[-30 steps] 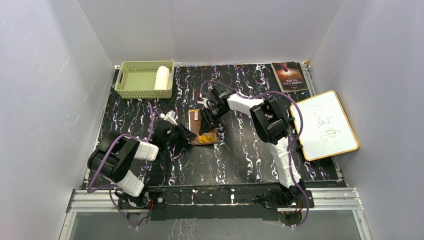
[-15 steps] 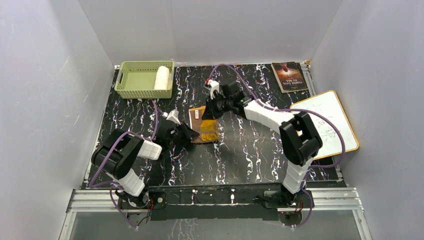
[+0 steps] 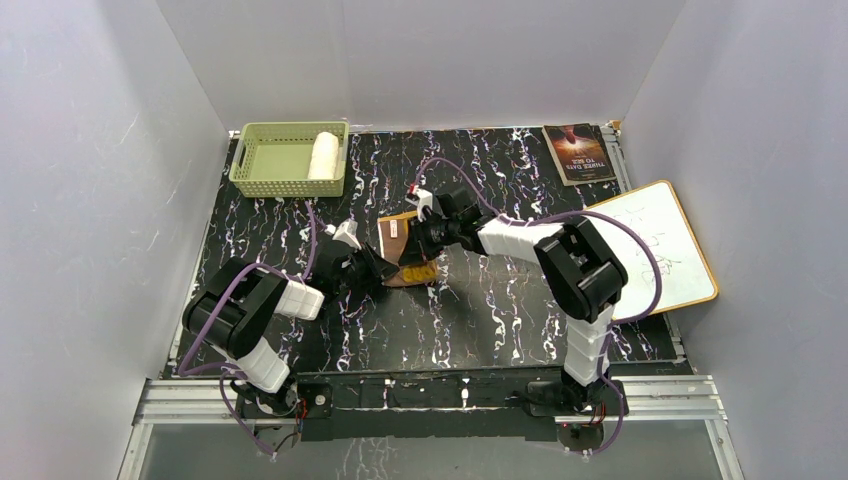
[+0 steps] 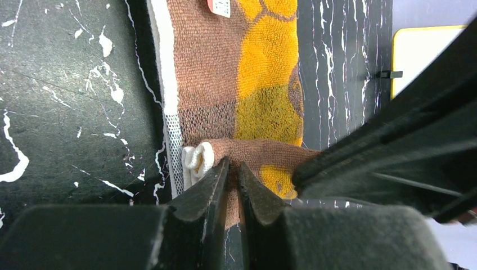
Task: Roll the towels
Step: Roll the towel at the center of the board.
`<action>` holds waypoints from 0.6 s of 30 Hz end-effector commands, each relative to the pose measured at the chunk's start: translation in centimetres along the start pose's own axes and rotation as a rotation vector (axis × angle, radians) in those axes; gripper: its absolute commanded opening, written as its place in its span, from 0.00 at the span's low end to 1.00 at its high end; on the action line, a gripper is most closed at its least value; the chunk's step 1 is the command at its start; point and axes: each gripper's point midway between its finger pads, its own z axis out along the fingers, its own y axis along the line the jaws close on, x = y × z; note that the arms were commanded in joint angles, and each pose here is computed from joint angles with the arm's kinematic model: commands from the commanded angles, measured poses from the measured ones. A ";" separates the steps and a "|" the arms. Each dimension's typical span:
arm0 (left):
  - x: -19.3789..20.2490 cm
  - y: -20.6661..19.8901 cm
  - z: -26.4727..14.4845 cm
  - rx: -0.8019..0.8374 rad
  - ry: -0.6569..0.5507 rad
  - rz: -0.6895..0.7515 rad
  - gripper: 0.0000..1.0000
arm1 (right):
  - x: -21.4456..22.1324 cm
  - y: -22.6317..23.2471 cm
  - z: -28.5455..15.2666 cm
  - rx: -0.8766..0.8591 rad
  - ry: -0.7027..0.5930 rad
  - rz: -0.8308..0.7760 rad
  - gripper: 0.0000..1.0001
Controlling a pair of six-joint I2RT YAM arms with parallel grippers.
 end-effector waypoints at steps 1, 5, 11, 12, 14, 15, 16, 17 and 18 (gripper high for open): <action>4.1 6.1 -1.3 -0.226 0.122 0.023 0.13 | -0.5 -1.6 0.5 -0.041 -0.036 0.004 0.00; 4.3 6.4 -1.3 -0.238 0.130 0.022 0.13 | 0.9 -3.4 0.3 -0.032 -0.034 0.037 0.00; 4.5 6.6 -1.3 -0.247 0.144 0.028 0.13 | 2.2 -6.2 -1.2 -0.001 -0.045 0.072 0.00; 4.5 6.6 -1.3 -0.249 0.147 0.029 0.12 | 2.3 -6.6 -1.4 0.006 -0.045 0.074 0.00; 4.6 6.6 -1.4 -0.252 0.153 0.030 0.12 | 2.5 -7.5 -1.8 0.031 -0.043 0.071 0.00; 4.6 6.6 -1.4 -0.252 0.154 0.032 0.12 | 2.4 -7.9 -2.0 0.048 -0.043 0.070 0.00; 4.6 6.6 -1.4 -0.253 0.155 0.035 0.13 | 2.0 -8.0 -2.2 0.059 -0.049 0.066 0.00; 4.5 6.6 -1.4 -0.254 0.156 0.039 0.13 | 1.2 -7.7 -2.3 0.057 -0.061 0.060 0.00; 4.6 6.6 -1.4 -0.254 0.161 0.042 0.12 | -0.1 -7.3 -2.6 0.055 -0.080 0.048 0.00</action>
